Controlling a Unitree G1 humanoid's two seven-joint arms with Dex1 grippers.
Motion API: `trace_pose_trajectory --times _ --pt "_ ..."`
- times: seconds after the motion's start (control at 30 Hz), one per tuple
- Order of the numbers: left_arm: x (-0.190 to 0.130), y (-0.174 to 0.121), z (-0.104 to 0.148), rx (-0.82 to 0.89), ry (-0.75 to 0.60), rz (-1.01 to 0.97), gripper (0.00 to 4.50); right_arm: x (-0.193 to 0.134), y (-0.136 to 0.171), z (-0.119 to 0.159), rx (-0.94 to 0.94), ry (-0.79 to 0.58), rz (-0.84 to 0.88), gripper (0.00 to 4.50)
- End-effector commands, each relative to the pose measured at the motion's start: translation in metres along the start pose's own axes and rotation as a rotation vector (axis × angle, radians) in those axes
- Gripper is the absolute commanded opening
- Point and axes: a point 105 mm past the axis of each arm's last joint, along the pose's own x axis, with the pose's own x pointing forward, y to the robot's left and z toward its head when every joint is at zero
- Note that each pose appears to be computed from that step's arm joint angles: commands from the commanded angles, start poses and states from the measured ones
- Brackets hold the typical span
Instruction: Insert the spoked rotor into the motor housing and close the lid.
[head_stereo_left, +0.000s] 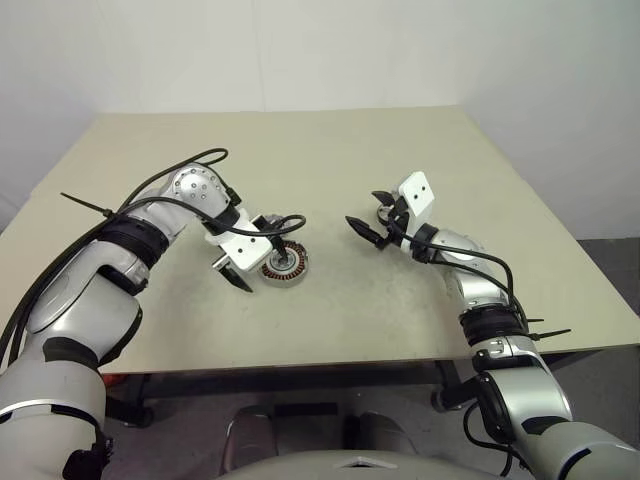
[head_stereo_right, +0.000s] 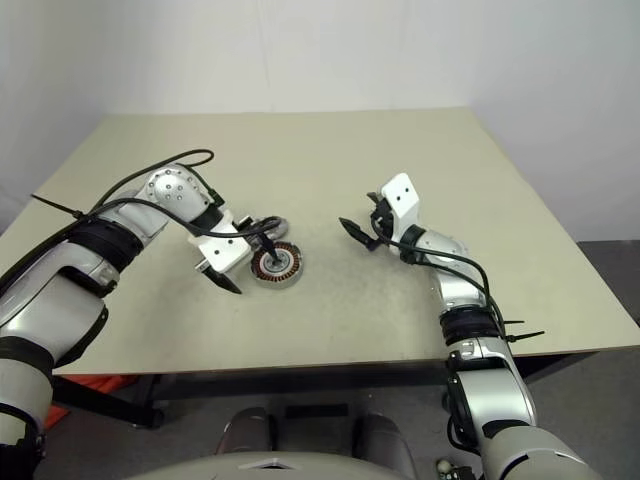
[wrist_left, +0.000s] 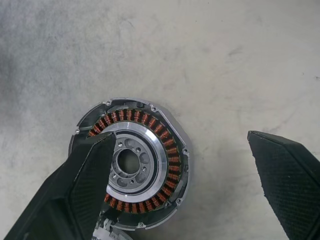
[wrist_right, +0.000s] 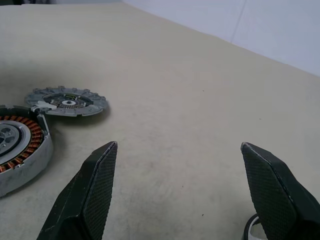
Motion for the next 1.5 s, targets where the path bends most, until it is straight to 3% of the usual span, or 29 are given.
trace_pose_trajectory --times 0.03,0.4,0.77,1.2,1.5 --pt "-0.007 0.008 -0.001 0.018 0.028 0.005 4.45 0.001 -0.006 0.019 -0.023 -0.072 -0.024 4.46" --pt "-0.002 -0.002 -0.022 -0.012 0.095 -0.045 4.45 0.000 -0.011 0.022 -0.026 -0.081 -0.048 4.46" --pt "0.002 -0.007 -0.027 -0.021 0.103 -0.043 4.45 0.002 -0.009 0.022 -0.021 -0.085 -0.048 4.46" --pt "0.006 0.016 -0.025 -0.011 0.133 0.018 4.45 -0.001 -0.010 0.022 -0.020 -0.083 -0.043 4.46" --pt "0.014 0.003 -0.029 -0.035 0.127 -0.030 4.45 -0.001 -0.010 0.022 -0.017 -0.085 -0.051 4.46"
